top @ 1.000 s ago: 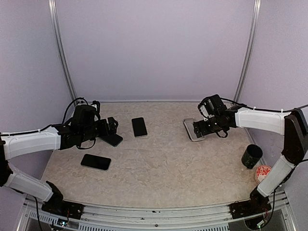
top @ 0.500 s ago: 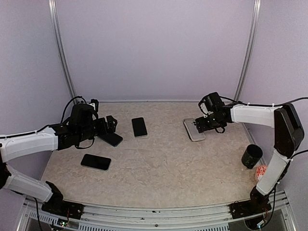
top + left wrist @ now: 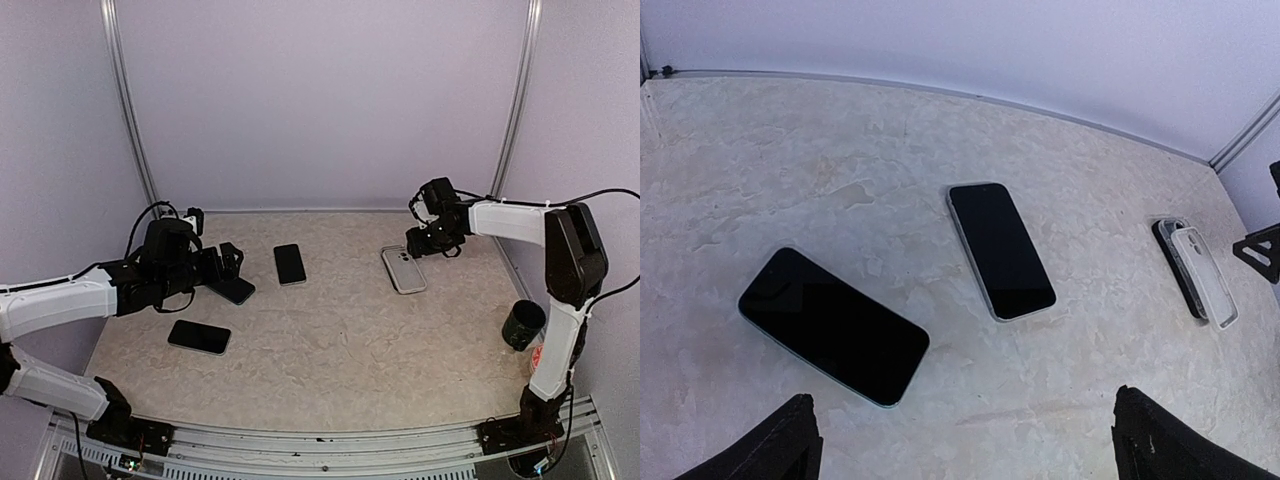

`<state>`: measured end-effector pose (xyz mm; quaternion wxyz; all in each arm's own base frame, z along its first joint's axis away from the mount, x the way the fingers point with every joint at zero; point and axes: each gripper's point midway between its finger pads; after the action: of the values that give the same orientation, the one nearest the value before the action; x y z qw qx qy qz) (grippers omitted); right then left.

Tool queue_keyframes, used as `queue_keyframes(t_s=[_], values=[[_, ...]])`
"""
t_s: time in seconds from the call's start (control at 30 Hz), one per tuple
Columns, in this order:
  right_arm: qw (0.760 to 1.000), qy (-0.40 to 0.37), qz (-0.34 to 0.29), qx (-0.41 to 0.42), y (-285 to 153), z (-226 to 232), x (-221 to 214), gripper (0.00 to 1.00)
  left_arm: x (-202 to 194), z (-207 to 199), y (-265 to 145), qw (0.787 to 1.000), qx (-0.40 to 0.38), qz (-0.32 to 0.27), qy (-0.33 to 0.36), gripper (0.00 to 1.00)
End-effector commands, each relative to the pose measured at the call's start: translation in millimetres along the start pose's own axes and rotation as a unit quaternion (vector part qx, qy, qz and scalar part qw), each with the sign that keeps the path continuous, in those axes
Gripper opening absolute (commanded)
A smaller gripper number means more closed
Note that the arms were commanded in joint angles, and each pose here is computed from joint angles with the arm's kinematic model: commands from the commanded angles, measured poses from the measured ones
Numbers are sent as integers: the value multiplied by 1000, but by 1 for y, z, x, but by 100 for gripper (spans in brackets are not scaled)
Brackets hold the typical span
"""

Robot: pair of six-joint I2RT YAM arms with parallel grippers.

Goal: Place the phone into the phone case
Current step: Pick up the phone case from the phone case.

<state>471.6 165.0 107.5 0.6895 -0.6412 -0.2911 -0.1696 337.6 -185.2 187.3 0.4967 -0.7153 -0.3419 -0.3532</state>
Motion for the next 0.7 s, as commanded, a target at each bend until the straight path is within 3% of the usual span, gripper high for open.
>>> queue_keyframes(t_s=[0.0,0.17,0.4,0.67], values=[[1000,-10,27,4,13,0,-2,54,-5,2,-5,1000,2,0,-1,99],[999,-13,36,-10,26,-4,-3,53,-8,5,-8,1000,5,0,0,99],[998,-16,53,-16,43,-9,-7,38,-12,6,-8,1000,6,2,-1,99],[998,-11,59,-17,54,-15,-8,33,-16,6,-8,1000,4,5,-2,99]])
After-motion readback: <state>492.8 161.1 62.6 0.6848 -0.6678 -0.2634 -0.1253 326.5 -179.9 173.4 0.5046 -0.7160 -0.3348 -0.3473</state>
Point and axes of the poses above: each gripper's point midway between its finger pads, its own y axis out along the fingers, its own z axis along the line the jaws close on, x = y × z, and after that the axes turned 4 degrees about y, right-handed
